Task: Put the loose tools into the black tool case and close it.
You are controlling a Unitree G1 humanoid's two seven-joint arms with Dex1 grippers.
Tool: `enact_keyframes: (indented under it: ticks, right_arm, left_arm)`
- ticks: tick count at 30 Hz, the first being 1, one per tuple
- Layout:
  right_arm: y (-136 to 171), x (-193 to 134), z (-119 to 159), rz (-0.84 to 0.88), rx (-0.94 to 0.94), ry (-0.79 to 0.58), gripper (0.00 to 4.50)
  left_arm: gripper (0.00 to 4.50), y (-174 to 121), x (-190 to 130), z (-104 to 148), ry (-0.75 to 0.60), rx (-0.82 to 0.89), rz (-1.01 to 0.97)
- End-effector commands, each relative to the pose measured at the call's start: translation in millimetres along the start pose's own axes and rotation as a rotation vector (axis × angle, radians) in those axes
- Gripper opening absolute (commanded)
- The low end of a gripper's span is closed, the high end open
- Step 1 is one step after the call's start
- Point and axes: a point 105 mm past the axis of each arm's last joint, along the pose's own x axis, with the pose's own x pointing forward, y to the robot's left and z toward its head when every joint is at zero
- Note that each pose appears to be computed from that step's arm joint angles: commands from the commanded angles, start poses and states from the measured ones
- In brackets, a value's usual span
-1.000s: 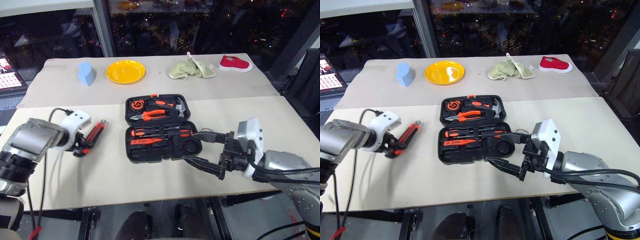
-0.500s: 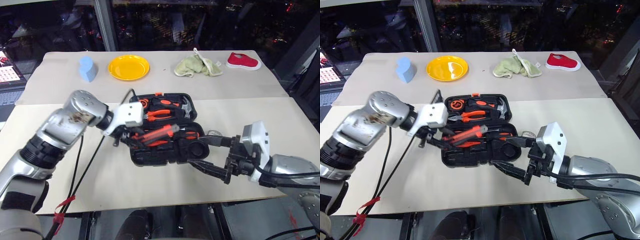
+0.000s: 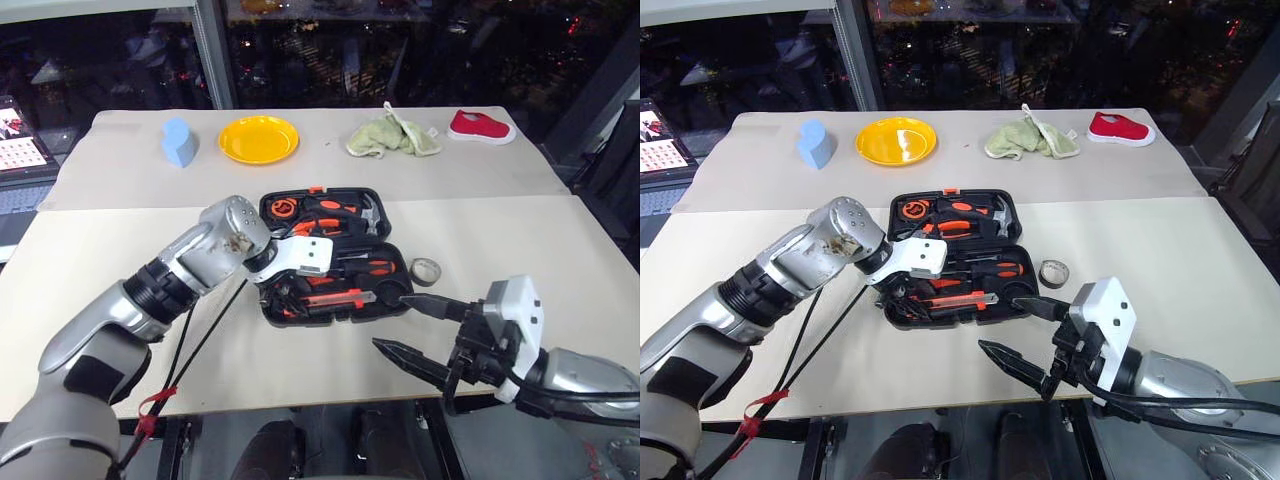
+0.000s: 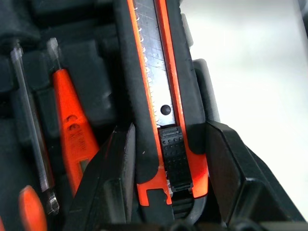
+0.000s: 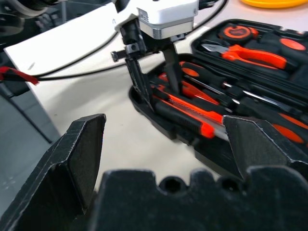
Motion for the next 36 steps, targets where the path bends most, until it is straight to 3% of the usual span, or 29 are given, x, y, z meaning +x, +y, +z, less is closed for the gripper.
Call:
enact_keyframes:
  ticks: [1, 7, 9, 15, 22, 23, 24, 27, 34, 36]
  right_arm:
    - [6, -2, 12, 0.001, -0.037, -0.050, 4.50]
    - [5, -3, 12, -0.001, -0.042, -0.051, 4.50]
    - [3, -3, 13, 0.000, -0.044, -0.050, 4.50]
    - [0, -1, 12, 0.014, -0.046, -0.048, 4.50]
    - [-4, 0, 14, 0.029, -0.044, -0.048, 4.50]
    - [-5, 0, 14, 0.030, -0.044, -0.047, 4.50]
    - [-5, 0, 14, 0.032, -0.044, -0.046, 4.50]
    - [-6, -1, 14, 0.037, -0.047, -0.039, 4.50]
    - [-8, -4, 17, 0.039, -0.048, -0.030, 4.50]
    - [-8, -4, 18, 0.040, -0.045, -0.031, 4.50]
  left_arm:
    - [1.68, 5, -5, -1, 0.049, 0.023, 0.018]
    - [1.68, 2, -2, -4, 0.054, -0.006, -0.006]
    - [2.67, 3, -3, -4, 0.053, -0.009, 0.009]
    - [4.42, 1, -22, 2, -0.008, -0.057, 0.023]
    - [4.42, 4, -49, 24, -0.217, -0.046, 0.077]
    - [3.92, 6, -50, 24, -0.247, -0.050, 0.086]
    - [3.75, 6, -49, 23, -0.275, -0.032, 0.092]
    - [2.59, 2, -41, 15, -0.317, -0.029, 0.084]
    - [0.04, -3, -23, 3, -0.312, -0.051, 0.074]
    - [0.02, -6, -21, 2, -0.300, -0.044, 0.059]
